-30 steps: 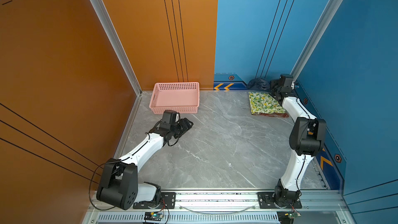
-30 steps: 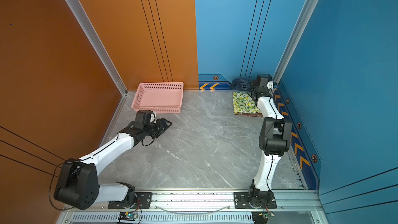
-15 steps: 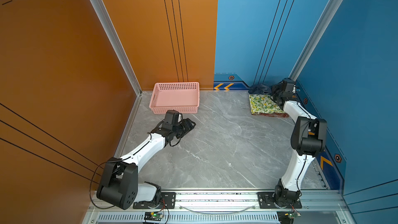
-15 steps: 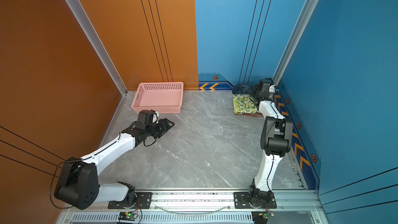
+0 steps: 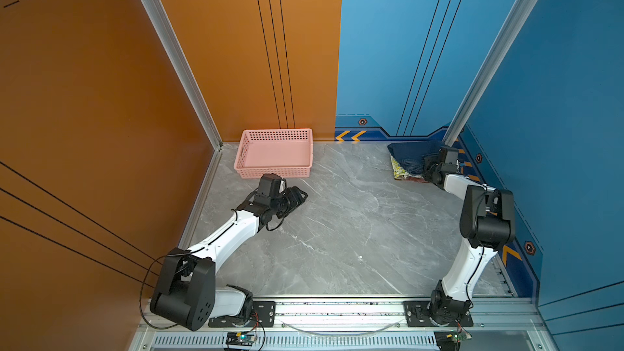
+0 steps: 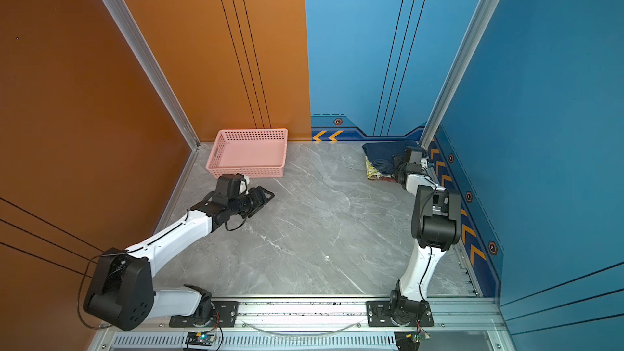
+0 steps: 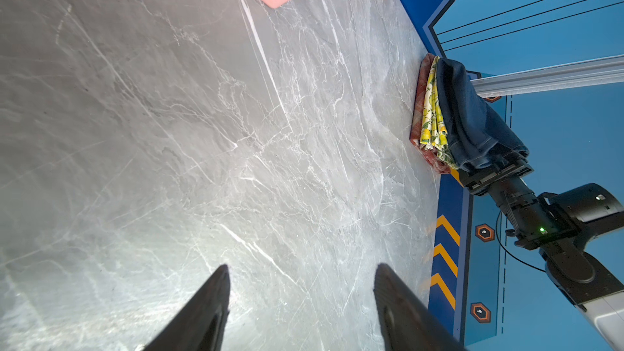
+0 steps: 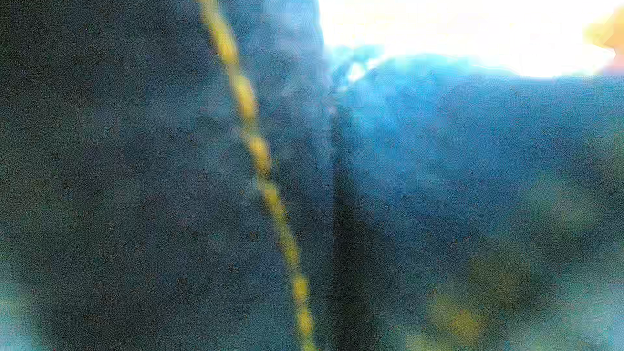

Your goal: Fold and stack the skirts

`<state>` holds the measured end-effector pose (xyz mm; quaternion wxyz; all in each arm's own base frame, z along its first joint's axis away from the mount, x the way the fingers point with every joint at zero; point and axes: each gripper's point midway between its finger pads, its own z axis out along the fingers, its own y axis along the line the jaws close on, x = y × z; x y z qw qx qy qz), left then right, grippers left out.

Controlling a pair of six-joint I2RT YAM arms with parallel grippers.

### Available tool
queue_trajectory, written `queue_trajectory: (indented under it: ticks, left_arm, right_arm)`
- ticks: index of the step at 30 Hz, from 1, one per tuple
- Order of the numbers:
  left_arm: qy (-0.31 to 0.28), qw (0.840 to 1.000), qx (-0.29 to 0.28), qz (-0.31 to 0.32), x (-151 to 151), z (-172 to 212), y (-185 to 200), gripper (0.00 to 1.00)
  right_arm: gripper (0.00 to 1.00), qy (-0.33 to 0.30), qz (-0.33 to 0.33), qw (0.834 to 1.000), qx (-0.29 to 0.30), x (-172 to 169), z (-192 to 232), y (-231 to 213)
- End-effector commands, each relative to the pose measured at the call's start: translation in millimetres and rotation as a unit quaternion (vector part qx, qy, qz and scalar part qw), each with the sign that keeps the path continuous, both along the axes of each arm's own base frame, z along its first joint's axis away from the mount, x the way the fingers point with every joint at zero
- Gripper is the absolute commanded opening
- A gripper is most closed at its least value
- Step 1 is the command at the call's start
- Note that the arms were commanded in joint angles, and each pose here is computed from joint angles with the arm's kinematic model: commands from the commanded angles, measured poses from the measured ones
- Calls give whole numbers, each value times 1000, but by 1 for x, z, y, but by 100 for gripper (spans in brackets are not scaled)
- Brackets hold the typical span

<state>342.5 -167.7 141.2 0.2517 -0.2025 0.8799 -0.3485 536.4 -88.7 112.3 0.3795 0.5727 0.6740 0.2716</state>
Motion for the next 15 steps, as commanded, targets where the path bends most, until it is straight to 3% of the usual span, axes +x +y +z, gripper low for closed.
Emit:
queue_trajectory:
  ticks: [1,3,8,10,12,15]
  left_arm:
    - [-9,1000,-3,0,-5,7,1,72]
    - [-9,1000,1,3,-7,9,5,74]
    - [-14,999,35,14,-14,16,26,83]
    - [-24,998,56,17,-16,21,38,85]
    - [-44,994,97,30,-22,31,59,94]
    - [-82,978,177,74,-34,49,103,98]
  right_arm:
    - [93,-6,21,1000,15,-18,27,8]
    - [100,6,26,999,17,-32,29,10]
    - [100,27,57,998,-17,-61,39,15]
    - [100,23,84,995,-51,-70,48,19]
    - [100,17,124,988,-90,-81,55,27]
    - [100,-5,183,963,-197,-99,71,42]
